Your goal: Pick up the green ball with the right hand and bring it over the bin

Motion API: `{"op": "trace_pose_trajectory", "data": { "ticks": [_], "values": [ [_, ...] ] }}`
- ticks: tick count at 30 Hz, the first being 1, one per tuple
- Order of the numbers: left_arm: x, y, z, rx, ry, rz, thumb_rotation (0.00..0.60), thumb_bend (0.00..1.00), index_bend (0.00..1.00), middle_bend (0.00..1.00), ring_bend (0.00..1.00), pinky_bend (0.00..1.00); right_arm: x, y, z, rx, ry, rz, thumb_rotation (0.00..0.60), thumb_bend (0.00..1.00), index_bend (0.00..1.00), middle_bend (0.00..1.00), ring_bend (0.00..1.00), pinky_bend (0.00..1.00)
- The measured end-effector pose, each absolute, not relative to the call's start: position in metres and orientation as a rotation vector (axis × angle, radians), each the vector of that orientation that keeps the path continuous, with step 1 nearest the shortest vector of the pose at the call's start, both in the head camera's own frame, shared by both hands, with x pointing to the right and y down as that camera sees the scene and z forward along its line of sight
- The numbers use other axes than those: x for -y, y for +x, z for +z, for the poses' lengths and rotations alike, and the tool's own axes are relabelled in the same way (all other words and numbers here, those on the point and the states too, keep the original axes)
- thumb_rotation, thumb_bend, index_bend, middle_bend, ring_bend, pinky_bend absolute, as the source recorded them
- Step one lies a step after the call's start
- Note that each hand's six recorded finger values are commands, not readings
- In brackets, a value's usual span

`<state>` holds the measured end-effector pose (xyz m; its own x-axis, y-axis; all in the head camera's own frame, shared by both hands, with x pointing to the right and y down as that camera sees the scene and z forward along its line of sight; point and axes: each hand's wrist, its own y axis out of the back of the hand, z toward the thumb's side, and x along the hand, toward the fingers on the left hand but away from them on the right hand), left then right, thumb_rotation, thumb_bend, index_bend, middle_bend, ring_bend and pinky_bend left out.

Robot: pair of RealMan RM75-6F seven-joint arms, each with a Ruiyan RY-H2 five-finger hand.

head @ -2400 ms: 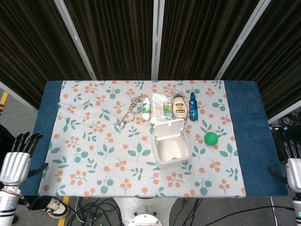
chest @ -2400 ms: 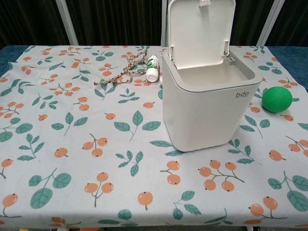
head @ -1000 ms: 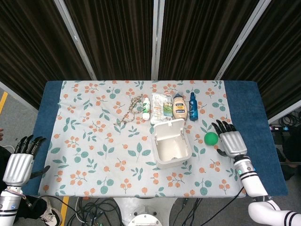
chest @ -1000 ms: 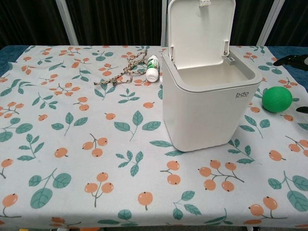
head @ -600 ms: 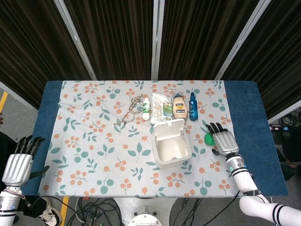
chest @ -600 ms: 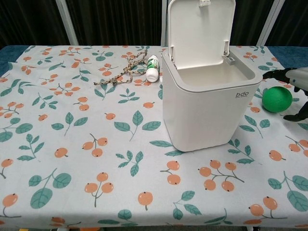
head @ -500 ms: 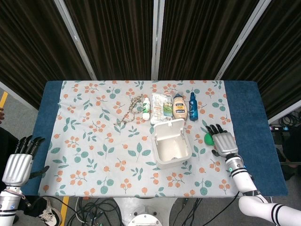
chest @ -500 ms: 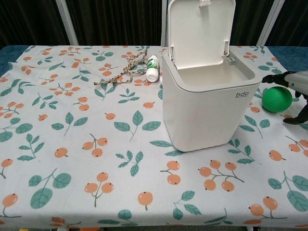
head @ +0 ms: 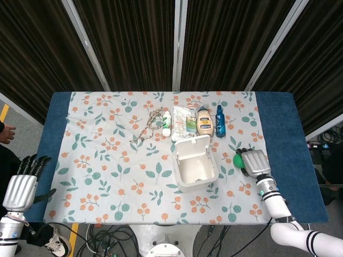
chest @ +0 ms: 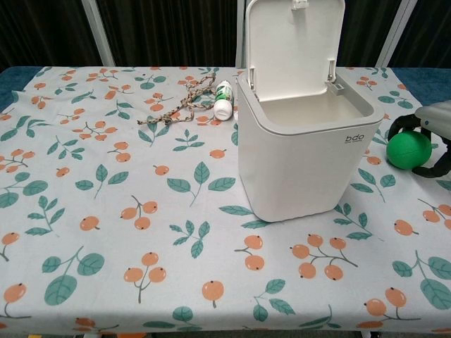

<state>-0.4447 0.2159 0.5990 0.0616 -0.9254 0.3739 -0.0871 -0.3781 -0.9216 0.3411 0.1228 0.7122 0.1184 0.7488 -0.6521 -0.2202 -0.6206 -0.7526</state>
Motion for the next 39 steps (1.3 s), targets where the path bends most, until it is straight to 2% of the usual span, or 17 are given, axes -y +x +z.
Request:
{"op": "trace_pose_trajectory", "data": {
  "ticks": [5,8,21,24,29,35,37,39],
  "values": [
    [-0.216,-0.446,0.598,-1.043,-1.584,-1.407,0.600,0.13,0.15,0.13,0.04,0.08,-0.120,0.343,0.704,0.565,-1.637,1.582,0.600,0.34,0.51,0.50,0.48,0.68],
    [-0.216,-0.446,0.598,-1.045,-1.582,-1.406,0.600,0.13,0.15,0.13,0.04,0.08,-0.115,0.343,0.688,0.622,-1.635,1.531,0.600,0.33,0.52,0.50,0.48,0.68],
    [-0.213,-0.439,0.597,-1.032,-1.595,-1.391,0.600,0.13,0.15,0.13,0.04,0.08,-0.117,0.316,0.560,0.844,-1.804,1.077,0.600,0.30,0.53,0.50,0.47,0.68],
    [-0.213,-0.441,0.598,-1.031,-1.596,-1.399,0.600,0.13,0.15,0.13,0.04,0.08,-0.120,0.307,0.544,0.863,-1.855,0.987,0.600,0.30,0.53,0.50,0.47,0.68],
    [-0.213,-0.441,0.598,-1.037,-1.586,-1.398,0.600,0.13,0.15,0.14,0.04,0.08,-0.127,0.282,0.539,0.841,-1.927,0.865,0.600,0.29,0.53,0.49,0.47,0.68],
    [-0.213,-0.442,0.598,-1.043,-1.578,-1.400,0.600,0.13,0.15,0.14,0.04,0.08,-0.132,0.248,0.553,0.806,-1.968,0.767,0.600,0.27,0.50,0.49,0.47,0.64],
    [-0.213,-0.444,0.599,-1.047,-1.580,-1.402,0.600,0.13,0.15,0.14,0.04,0.08,-0.131,0.241,0.557,0.785,-1.951,0.759,0.600,0.27,0.49,0.49,0.46,0.61],
    [-0.213,-0.445,0.600,-1.048,-1.581,-1.406,0.600,0.13,0.15,0.14,0.04,0.08,-0.130,0.232,0.562,0.765,-1.932,0.754,0.600,0.26,0.46,0.48,0.40,0.52]
  ]
}}
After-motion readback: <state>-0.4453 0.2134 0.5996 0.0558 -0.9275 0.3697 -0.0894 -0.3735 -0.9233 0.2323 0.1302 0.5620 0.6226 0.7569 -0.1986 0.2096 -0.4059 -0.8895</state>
